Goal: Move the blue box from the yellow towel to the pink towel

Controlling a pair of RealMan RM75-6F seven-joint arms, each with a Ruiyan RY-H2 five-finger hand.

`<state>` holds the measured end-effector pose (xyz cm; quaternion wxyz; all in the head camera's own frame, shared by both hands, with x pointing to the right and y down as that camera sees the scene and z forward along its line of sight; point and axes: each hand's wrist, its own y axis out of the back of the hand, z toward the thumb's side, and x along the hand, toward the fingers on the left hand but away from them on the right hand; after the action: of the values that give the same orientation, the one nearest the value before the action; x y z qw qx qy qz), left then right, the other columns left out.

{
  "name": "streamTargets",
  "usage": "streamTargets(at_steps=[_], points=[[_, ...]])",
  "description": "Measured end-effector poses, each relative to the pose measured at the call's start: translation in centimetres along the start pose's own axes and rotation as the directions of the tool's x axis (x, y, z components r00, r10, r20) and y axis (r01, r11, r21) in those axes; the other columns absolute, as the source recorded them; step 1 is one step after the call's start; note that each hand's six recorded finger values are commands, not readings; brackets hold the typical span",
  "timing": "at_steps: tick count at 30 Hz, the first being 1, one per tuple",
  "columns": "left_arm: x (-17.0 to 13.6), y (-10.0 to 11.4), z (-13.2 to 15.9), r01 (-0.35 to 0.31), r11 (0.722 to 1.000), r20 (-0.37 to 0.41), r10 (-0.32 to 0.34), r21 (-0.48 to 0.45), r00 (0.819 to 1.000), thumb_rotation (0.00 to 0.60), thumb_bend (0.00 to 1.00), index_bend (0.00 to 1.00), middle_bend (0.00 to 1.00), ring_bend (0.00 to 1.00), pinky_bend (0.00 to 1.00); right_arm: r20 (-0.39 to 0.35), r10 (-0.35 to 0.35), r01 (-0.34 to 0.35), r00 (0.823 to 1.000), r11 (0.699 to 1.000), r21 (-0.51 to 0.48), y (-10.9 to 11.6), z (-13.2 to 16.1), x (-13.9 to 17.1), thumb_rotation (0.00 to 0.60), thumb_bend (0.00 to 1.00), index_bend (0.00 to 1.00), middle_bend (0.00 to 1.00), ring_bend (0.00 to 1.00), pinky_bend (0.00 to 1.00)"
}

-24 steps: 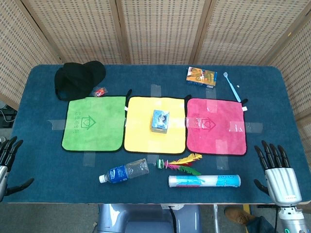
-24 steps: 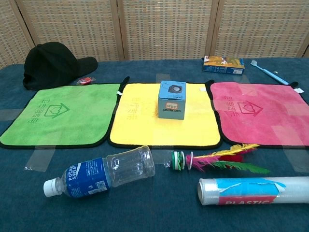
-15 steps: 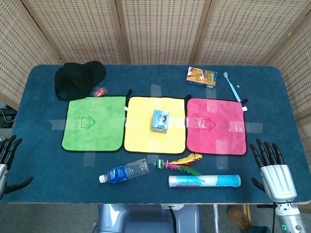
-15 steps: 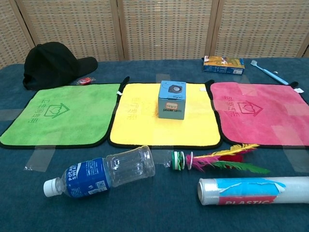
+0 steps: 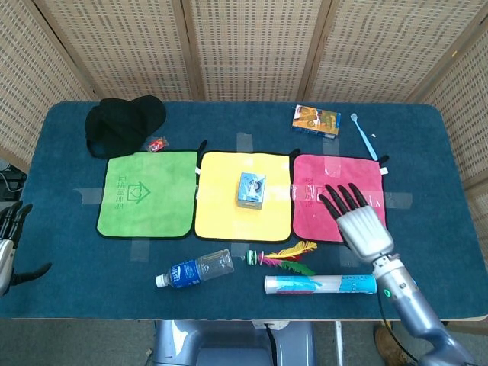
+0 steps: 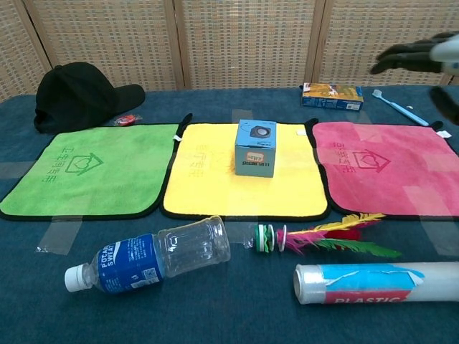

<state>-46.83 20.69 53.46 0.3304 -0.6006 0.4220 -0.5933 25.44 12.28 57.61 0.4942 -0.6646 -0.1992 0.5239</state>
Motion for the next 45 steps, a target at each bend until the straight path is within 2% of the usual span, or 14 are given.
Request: streamTargets(at_steps=[3,7,12,16,27,33,39,45], points=[[0.6,-0.2,-0.3,0.007,1.0,-0.019,-0.008,-0.002,1.0,0.6,0.0,0.0,0.0,0.0,0.0,-0.086,0.021,-0.02,0.996,1.0,0.013,0.8,2.9,-3.8,0.6,1.0,0.07,0.0,0.0,0.0],[1.1,-0.3,-0.6,0.01,1.0,-0.036,-0.01,0.001,0.999,0.6,0.0,0.0,0.0,0.0,0.0,-0.2,0.072,-0.067,0.977,0.997,0.033,1.0,6.8,-8.4,0.6,1.0,0.1,0.01,0.0,0.0],[1.6,-0.5,-0.7,0.017,1.0,-0.045,-0.017,0.007,0.999,0.6,0.0,0.0,0.0,0.0,0.0,-0.263,0.106,-0.097,0.959,0.994,0.048,0.8,10.3,-12.6,0.6,1.0,0.19,0.09,0.02,0.0],[1.8,-0.7,-0.8,0.026,1.0,-0.055,-0.026,0.009,0.998,0.6,0.0,0.0,0.0,0.0,0.0,-0.289,0.103,-0.088,0.952,0.994,0.066,0.6,12.8,-15.0,0.6,1.0,0.22,0.14,0.06,0.01],[2.2,-1.1,-1.1,0.043,0.999,-0.071,-0.042,0.013,0.997,0.6,0.0,0.0,0.0,0.0,0.0,-0.293,0.138,-0.11,0.946,0.988,0.11,-1.1,16.8,-18.5,0.6,1.0,0.22,0.15,0.08,0.04],[2.2,-1.1,-1.2,0.047,0.999,-0.074,-0.046,0.005,0.996,0.6,0.0,0.0,0.0,0.0,0.0,-0.266,0.182,-0.141,0.947,0.976,0.167,-2.7,18.1,-19.7,0.6,1.0,0.28,0.21,0.14,0.06],[2.2,-1.0,-1.4,0.05,0.999,-0.072,-0.05,-0.001,0.996,0.6,0.0,0.0,0.0,0.0,0.0,-0.231,0.241,-0.181,0.943,0.951,0.252,-4.6,18.1,-19.5,0.6,1.0,0.32,0.24,0.17,0.08],[2.0,-1.0,-1.3,0.05,0.999,-0.068,-0.05,-0.002,0.996,0.6,0.0,0.0,0.0,0.0,0.0,-0.186,0.265,-0.203,0.946,0.933,0.296,-5.0,16.8,-18.9,0.6,1.0,0.33,0.25,0.18,0.1]])
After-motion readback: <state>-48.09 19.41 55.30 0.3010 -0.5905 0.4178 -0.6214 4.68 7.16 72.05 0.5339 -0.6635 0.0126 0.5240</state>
